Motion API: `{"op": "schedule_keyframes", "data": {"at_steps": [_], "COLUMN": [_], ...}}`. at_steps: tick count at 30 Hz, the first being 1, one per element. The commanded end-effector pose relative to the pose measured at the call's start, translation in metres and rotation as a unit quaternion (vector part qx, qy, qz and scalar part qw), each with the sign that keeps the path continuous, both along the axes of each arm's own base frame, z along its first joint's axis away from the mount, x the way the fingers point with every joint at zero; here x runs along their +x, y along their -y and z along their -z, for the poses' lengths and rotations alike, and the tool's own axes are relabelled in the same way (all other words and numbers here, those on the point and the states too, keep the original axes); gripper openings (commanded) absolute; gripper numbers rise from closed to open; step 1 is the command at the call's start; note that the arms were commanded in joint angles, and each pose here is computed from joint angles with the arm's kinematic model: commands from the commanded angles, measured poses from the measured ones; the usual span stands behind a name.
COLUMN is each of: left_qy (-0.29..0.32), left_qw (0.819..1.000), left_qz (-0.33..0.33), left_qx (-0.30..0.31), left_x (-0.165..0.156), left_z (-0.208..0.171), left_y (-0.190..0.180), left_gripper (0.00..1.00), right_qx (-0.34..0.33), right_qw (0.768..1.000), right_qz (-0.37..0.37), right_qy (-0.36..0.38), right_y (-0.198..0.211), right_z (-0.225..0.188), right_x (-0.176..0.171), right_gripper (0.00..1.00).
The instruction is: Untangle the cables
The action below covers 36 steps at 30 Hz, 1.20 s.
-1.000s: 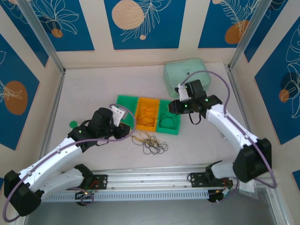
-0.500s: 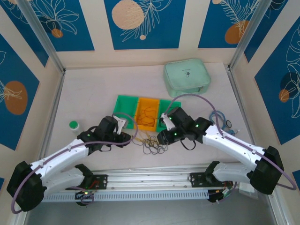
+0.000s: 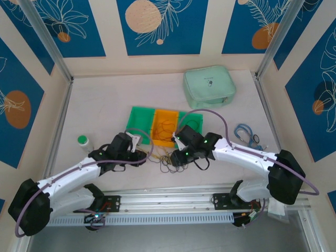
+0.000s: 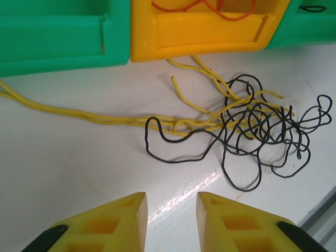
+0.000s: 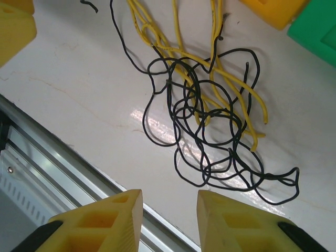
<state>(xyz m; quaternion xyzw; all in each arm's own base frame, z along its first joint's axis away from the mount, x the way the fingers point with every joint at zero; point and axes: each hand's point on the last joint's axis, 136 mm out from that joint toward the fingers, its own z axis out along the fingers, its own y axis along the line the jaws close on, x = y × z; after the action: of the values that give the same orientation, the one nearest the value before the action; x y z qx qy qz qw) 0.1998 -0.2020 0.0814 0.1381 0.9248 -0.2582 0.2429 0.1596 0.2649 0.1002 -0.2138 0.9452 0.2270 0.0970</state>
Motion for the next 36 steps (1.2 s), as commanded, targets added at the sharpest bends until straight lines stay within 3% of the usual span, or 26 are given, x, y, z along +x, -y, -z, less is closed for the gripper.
{"op": "schedule_keyframes", "data": {"at_steps": [1,11,17,26,36], "left_qy": [0.023,0.004,0.005,0.011,0.016], "left_qw": [0.999,0.999,0.999,0.999,0.999], "left_qz": [0.01,0.03,0.032,0.03,0.032], "left_qx": [-0.024,-0.024,-0.022,-0.021,-0.018], "left_x": [0.013,0.016,0.014,0.013,0.011], "left_z": [-0.007,-0.002,-0.004,-0.009,-0.012], "left_y": [0.012,0.023,0.022,0.019,0.017], "left_gripper": [0.31,0.3,0.3,0.3,0.3], "right_qx": [0.006,-0.08,-0.082,-0.003,-0.072], "right_qw": [1.0,0.995,0.996,0.999,0.993], "right_qz": [0.013,0.056,0.047,-0.036,-0.076], "right_qy": [0.008,-0.008,0.002,0.02,0.052], "right_y": [-0.006,0.033,0.038,-0.012,-0.035], "right_z": [-0.007,0.021,0.031,0.012,0.031], "right_x": [0.009,0.019,0.03,0.022,0.025], "right_gripper": [0.34,0.35,0.39,0.39,0.37]}}
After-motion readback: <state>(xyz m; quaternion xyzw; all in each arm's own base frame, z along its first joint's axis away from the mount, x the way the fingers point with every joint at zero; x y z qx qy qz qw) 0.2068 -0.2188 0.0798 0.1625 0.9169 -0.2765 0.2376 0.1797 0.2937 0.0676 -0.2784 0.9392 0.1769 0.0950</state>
